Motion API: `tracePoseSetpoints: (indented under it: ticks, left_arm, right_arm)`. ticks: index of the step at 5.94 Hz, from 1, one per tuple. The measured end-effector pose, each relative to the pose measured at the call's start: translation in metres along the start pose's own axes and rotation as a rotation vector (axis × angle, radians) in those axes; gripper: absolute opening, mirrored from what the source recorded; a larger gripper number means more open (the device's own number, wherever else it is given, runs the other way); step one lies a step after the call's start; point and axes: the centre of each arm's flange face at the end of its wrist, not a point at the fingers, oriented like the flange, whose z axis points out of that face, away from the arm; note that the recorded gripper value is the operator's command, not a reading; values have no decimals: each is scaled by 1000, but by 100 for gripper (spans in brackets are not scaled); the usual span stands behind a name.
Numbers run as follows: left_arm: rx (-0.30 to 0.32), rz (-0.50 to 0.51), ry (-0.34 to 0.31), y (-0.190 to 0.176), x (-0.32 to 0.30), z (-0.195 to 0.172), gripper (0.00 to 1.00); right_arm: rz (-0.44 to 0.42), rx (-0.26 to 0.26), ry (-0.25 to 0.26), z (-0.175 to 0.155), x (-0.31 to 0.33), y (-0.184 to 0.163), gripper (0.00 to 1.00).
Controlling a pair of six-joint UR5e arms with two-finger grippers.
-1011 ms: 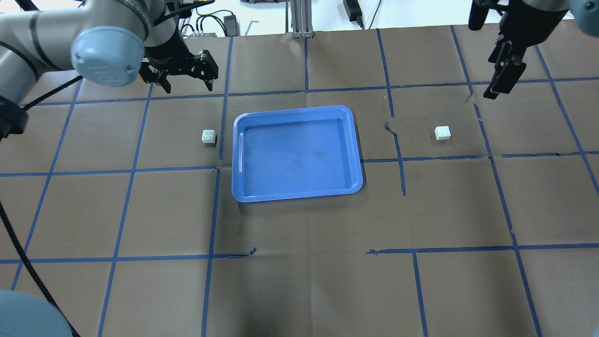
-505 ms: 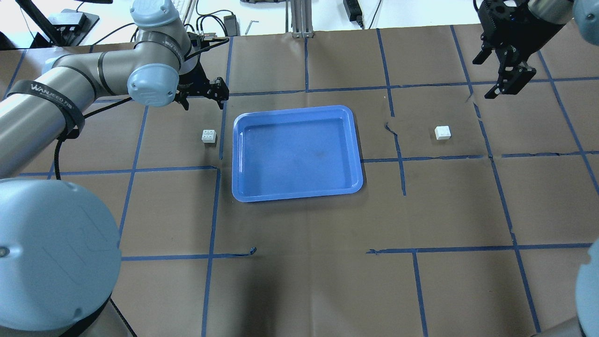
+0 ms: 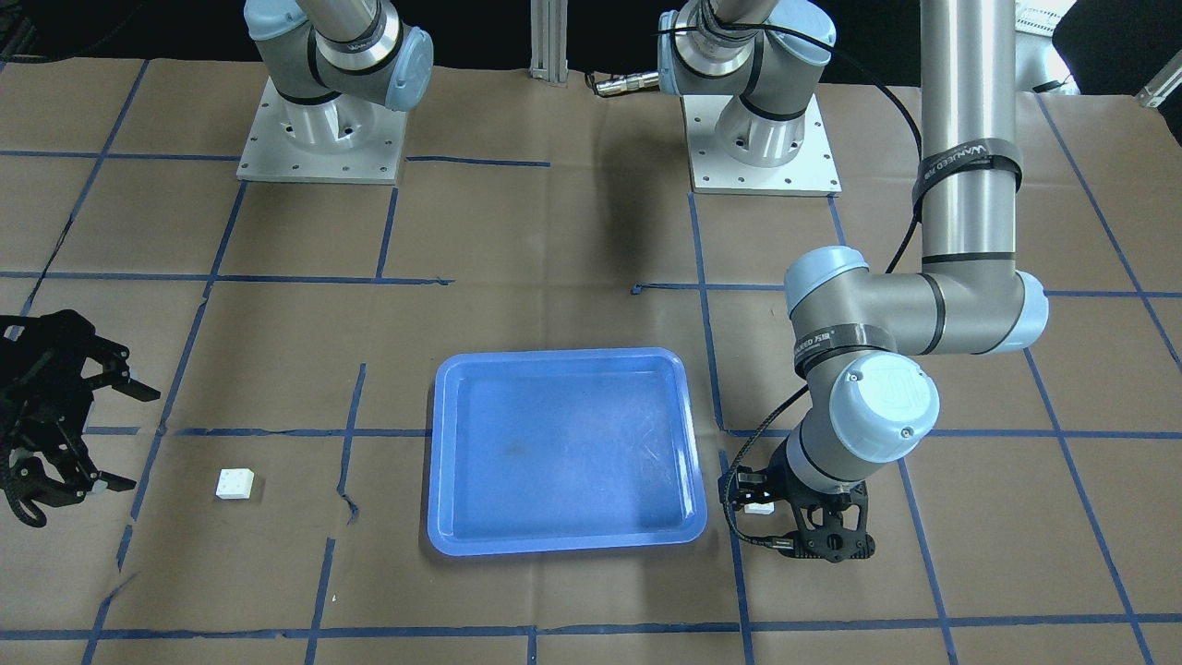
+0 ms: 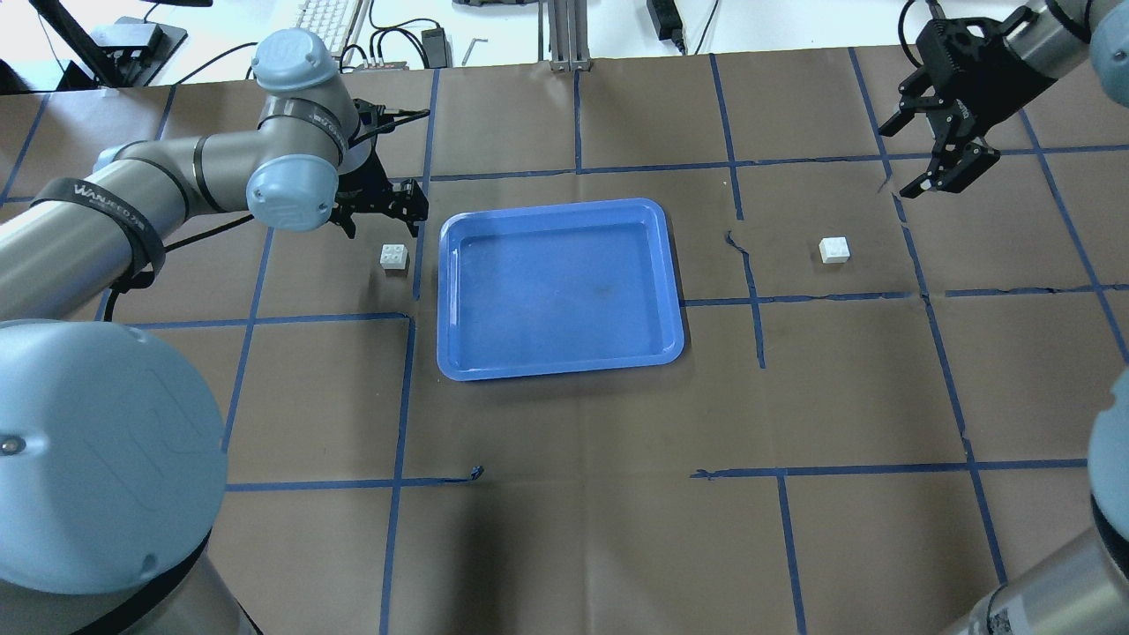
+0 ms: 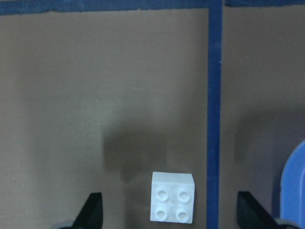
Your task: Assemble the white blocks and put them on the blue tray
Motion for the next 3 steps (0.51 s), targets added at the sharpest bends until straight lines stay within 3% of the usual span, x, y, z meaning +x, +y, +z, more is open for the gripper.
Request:
tracePoseSetpoints:
  ticks: [2, 3]
  left_arm:
    - [2, 1, 0, 2, 0, 6, 36]
    - [-1, 5, 0, 3, 0, 8, 26]
  right_arm:
    - [19, 148, 9, 50, 7, 49, 100]
    - [5, 184, -6, 72, 0, 61, 100]
